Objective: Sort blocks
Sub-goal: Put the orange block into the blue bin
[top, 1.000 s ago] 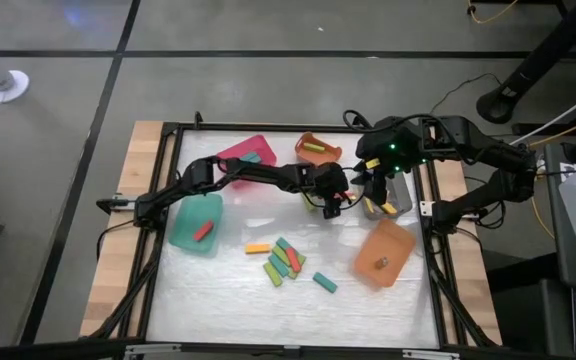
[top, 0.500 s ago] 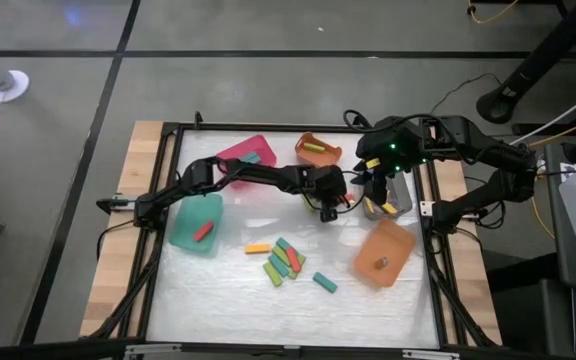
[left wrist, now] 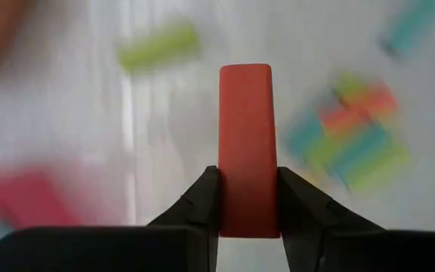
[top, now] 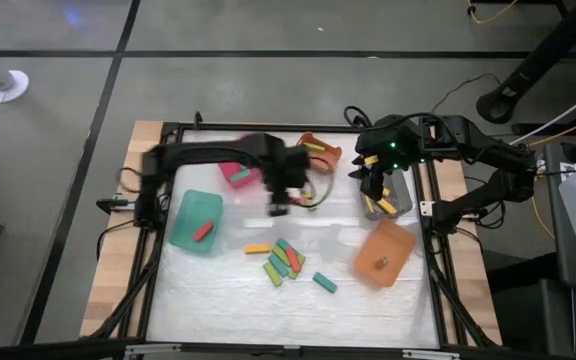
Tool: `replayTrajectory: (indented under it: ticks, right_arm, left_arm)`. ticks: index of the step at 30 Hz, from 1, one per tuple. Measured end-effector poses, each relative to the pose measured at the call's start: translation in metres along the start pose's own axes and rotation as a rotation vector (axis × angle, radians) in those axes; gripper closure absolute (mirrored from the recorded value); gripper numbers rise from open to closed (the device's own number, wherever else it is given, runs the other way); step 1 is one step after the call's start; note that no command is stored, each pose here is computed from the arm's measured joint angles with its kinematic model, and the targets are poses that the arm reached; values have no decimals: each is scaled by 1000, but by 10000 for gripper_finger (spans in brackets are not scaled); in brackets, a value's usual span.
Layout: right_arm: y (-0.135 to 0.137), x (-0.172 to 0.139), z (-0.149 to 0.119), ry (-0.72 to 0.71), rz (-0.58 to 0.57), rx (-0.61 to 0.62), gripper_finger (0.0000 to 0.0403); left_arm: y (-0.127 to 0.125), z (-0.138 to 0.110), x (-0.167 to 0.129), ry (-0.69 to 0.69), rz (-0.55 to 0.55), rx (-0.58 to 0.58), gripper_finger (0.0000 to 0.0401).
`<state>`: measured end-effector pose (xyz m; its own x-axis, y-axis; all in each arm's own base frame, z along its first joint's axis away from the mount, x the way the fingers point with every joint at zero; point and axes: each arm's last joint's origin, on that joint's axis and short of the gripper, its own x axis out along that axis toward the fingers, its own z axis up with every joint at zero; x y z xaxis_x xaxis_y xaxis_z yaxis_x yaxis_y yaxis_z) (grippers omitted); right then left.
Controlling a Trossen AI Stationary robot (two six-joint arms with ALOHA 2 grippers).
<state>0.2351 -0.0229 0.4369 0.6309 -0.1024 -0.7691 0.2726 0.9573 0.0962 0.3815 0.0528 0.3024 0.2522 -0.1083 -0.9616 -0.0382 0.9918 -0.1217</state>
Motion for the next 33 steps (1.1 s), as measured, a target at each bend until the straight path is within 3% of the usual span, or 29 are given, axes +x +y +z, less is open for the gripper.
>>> replayTrajectory:
  ticks: [4, 12, 18, 25, 33]
  right_arm:
    - [1, 15, 2, -29, 7, 1, 230]
    - [2, 70, -4, -100, 28, 128, 230]
    - [0, 116, -23, -147, 18, 290, 230]
    - [-8, 160, -55, -199, -57, 386, 230]
    - [-14, 186, -81, -233, -104, 393, 230]
  left_arm:
    - [-21, -46, -61, 88, -22, -60, 321]
    - [-53, -121, -115, 10, 12, -252, 321]
    - [-66, -175, -109, 44, 32, -430, 320]
    - [-67, -225, -71, 158, 106, -591, 311]
    - [-61, -244, -9, 212, 139, -597, 302]
